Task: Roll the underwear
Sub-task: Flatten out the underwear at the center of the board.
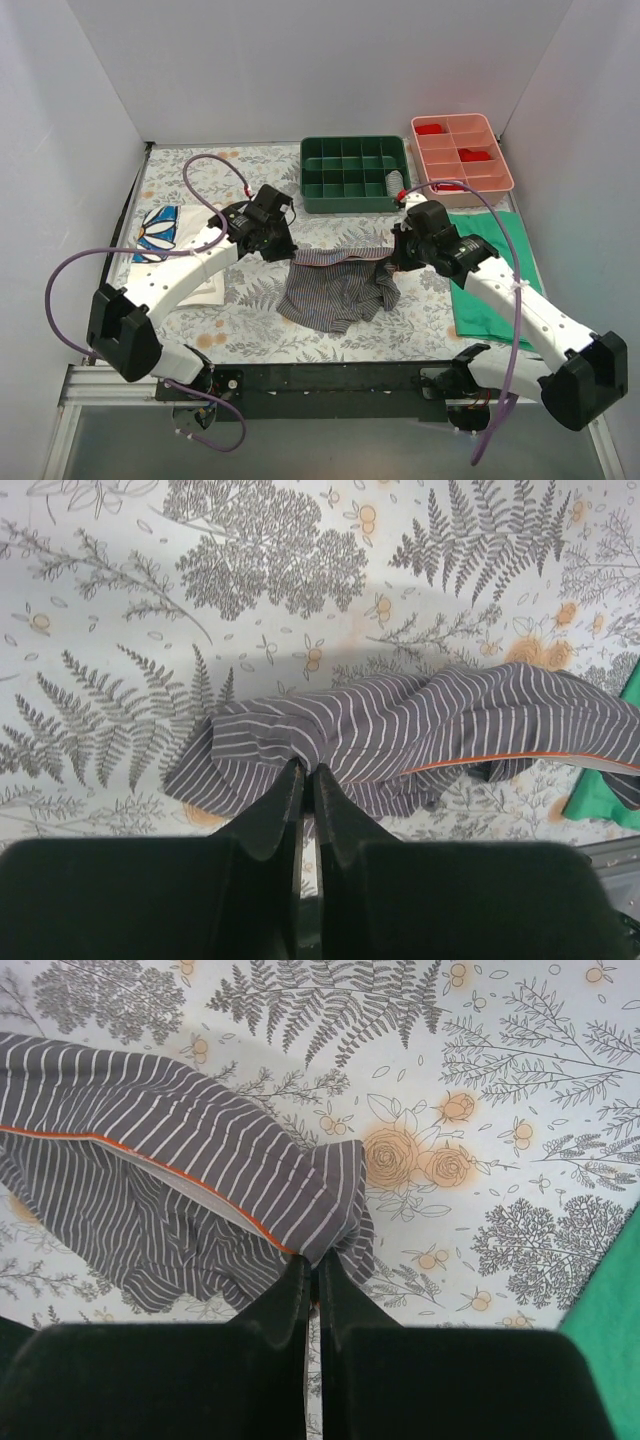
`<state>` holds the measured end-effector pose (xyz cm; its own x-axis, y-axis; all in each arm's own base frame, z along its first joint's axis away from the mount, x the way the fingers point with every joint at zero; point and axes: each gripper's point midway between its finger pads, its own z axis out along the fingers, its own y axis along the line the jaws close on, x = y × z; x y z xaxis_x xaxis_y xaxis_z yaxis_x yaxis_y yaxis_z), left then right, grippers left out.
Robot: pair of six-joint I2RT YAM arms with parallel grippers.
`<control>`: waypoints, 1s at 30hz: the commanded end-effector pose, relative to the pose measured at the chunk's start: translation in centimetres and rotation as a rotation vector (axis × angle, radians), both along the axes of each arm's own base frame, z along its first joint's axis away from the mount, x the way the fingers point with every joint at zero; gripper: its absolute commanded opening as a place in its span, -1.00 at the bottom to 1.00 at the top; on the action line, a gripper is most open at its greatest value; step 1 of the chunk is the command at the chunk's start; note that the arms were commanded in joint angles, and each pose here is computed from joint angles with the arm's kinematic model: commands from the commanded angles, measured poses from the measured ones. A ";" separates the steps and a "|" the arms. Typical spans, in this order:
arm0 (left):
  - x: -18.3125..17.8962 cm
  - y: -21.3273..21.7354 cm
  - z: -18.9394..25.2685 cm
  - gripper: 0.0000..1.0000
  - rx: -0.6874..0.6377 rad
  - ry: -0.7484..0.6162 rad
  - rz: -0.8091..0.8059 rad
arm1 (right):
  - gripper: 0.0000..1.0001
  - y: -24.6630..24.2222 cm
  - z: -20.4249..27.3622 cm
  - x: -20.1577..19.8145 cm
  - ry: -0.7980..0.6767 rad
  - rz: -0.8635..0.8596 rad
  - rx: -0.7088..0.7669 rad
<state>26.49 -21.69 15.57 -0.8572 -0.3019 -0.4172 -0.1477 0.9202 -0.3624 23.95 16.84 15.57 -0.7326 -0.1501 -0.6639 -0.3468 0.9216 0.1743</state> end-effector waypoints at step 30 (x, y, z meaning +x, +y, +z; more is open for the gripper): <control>0.7 1.5 -3.2 0.96 -0.081 -0.057 -0.008 | 0.63 -2.6 -1.9 8.3 0.063 -0.105 0.005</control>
